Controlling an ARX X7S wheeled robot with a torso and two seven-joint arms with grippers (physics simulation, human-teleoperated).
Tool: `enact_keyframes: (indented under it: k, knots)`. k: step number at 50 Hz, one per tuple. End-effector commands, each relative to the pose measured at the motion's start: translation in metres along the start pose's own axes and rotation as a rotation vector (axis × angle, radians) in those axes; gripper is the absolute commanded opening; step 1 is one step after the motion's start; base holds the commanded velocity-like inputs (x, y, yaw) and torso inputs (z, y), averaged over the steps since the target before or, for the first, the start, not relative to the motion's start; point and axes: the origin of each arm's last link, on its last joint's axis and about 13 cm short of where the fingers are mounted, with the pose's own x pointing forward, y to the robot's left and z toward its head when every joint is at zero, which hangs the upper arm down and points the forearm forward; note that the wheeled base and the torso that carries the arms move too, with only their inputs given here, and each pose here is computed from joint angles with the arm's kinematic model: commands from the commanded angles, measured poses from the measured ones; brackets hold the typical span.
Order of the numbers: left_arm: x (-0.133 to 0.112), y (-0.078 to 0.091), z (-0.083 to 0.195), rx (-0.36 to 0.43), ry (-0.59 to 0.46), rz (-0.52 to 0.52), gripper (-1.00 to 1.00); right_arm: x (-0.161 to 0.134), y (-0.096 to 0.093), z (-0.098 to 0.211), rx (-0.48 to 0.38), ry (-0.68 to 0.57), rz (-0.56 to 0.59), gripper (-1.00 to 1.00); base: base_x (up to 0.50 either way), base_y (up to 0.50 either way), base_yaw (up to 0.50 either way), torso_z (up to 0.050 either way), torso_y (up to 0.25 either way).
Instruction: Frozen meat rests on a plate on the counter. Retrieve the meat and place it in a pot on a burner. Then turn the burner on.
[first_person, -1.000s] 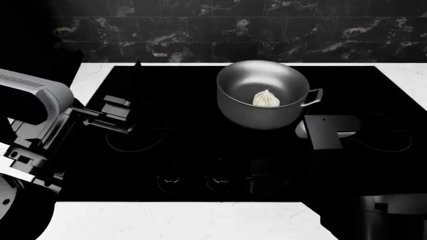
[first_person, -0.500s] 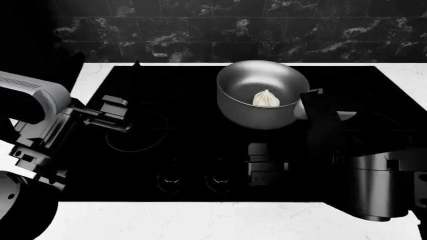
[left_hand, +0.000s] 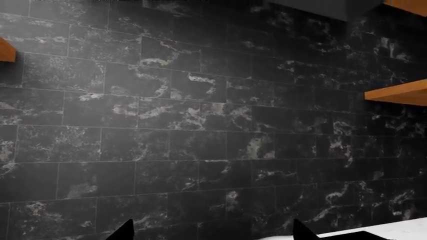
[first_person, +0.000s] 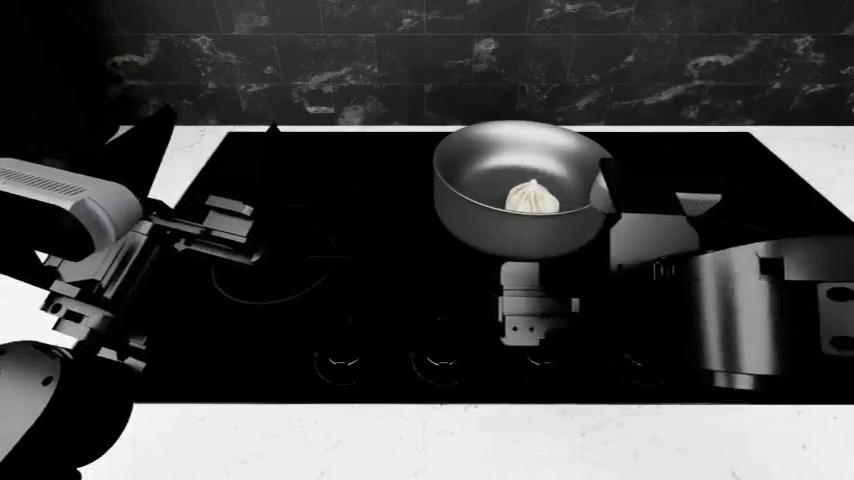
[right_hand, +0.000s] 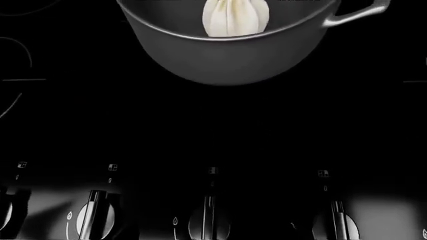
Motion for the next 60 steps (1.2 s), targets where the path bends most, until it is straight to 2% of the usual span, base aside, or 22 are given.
enact_keyframes:
  k: [1, 22, 50, 60]
  knots:
    - [0.001, 0.004, -0.008, -0.014, -0.017, 0.002, 1.0, 0.004, 0.003, 0.006, 0.003, 0.01, -0.043, 1.0, 0.0, 0.0, 0.0, 0.0, 0.0]
    - [-0.002, 0.004, -0.009, -0.023, 0.003, -0.006, 1.0, 0.023, 0.0, -0.002, -0.002, 0.048, -0.053, 1.0, 0.0, 0.0, 0.0, 0.0, 0.0]
    - [-0.002, 0.004, -0.012, -0.006, 0.018, -0.009, 1.0, 0.031, 0.001, -0.01, -0.025, 0.063, -0.019, 1.0, 0.0, 0.0, 0.0, 0.0, 0.0]
    - [-0.001, 0.003, -0.012, -0.002, 0.022, -0.016, 1.0, 0.035, -0.004, -0.01, -0.019, 0.058, -0.041, 1.0, 0.0, 0.0, 0.0, 0.0, 0.0]
